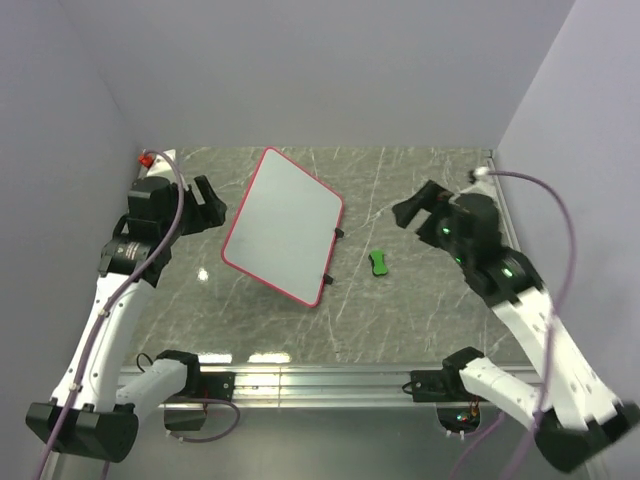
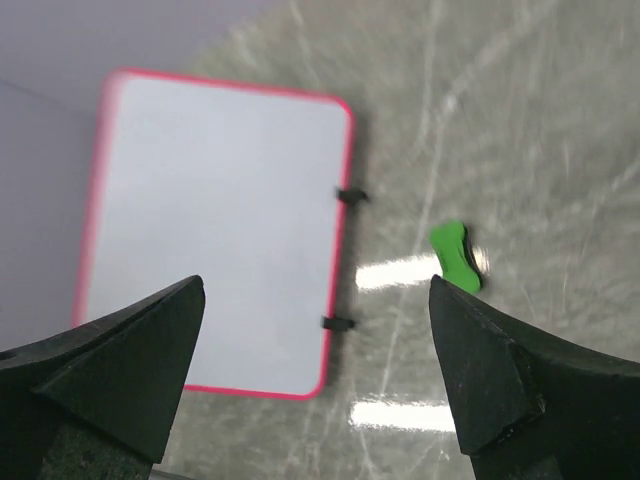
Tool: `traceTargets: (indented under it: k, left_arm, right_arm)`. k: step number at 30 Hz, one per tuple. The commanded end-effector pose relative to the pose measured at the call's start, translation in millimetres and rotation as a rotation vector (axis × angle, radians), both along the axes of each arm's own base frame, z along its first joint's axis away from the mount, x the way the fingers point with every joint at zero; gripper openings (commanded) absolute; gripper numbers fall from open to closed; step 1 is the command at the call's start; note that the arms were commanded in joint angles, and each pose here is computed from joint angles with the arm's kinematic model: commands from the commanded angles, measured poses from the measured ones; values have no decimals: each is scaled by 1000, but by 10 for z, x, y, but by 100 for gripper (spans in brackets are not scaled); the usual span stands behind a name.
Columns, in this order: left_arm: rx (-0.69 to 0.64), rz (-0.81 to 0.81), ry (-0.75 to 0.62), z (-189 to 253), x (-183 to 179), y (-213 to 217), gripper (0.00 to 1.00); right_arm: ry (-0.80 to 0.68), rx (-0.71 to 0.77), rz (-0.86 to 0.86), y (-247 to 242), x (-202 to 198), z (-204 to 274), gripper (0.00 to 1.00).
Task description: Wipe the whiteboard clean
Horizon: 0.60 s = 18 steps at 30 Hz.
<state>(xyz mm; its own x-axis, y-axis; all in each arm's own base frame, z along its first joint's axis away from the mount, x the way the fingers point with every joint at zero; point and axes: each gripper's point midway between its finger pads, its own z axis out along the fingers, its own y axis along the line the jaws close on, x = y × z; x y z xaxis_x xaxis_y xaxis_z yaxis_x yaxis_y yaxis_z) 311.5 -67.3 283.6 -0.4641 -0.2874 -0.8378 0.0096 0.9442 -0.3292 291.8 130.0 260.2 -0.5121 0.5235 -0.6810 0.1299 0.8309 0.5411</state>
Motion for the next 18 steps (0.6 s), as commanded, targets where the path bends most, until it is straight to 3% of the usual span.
traceTargets:
  k: [1,6,18]
  left_arm:
    - [54,135,16,-47,-115,257,83]
    - [75,229,12,-122,-223,433,83]
    - [74,304,15,-384,-344,557,84]
  right_arm:
    - [-147,-55,6,-264,-318,496,100]
    - [-337,-34,46,-458,-788,1017,100]
    - [-329,-11,73,-542,-1126,1051,100]
